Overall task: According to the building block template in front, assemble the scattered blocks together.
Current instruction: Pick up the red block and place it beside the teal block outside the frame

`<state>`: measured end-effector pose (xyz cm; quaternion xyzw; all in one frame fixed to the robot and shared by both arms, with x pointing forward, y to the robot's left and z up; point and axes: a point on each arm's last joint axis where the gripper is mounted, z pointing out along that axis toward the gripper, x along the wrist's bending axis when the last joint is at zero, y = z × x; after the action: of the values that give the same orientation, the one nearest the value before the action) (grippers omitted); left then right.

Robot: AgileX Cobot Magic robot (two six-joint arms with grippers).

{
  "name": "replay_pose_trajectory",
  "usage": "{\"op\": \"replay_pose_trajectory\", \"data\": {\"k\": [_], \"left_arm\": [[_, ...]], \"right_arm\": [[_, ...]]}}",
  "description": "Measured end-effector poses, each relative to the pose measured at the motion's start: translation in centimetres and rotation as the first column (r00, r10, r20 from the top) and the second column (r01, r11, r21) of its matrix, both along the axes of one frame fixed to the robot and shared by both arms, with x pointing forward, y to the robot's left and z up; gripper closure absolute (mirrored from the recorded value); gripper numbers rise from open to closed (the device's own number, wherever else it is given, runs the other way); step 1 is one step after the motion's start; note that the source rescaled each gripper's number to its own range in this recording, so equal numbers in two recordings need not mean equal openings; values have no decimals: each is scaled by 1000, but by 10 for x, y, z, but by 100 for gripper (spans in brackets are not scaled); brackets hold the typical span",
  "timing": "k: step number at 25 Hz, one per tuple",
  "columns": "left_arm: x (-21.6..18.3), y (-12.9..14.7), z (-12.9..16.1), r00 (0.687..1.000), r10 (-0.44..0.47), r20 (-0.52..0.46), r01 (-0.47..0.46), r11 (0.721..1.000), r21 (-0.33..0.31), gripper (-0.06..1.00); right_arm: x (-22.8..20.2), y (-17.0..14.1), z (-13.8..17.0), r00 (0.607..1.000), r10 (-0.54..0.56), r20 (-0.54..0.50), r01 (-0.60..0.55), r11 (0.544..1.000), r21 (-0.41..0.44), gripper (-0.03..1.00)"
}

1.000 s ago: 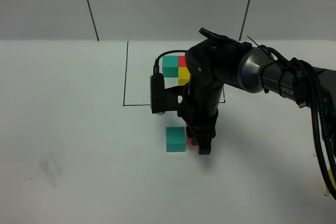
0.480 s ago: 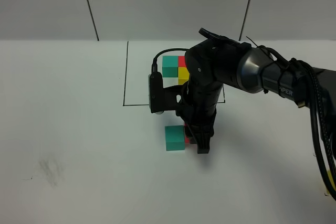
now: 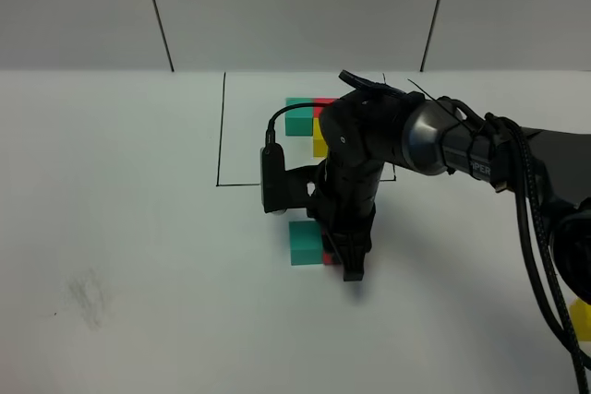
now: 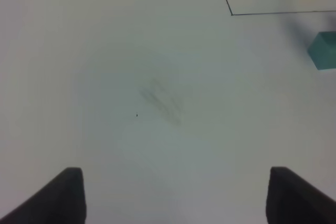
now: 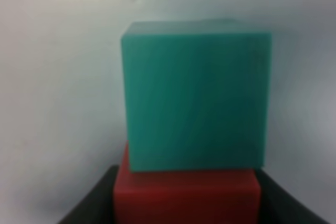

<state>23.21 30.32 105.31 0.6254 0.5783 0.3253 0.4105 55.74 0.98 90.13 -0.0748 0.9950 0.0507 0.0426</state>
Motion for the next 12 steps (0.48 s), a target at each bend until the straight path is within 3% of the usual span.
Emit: {"op": "replay_pose_trajectory", "data": {"k": [12], "left_arm": [[0, 0, 0, 1000, 0, 0, 0, 1000, 0, 42]], "right_arm": [[1, 0, -4, 1000, -4, -1, 4, 1000, -6, 96]]}}
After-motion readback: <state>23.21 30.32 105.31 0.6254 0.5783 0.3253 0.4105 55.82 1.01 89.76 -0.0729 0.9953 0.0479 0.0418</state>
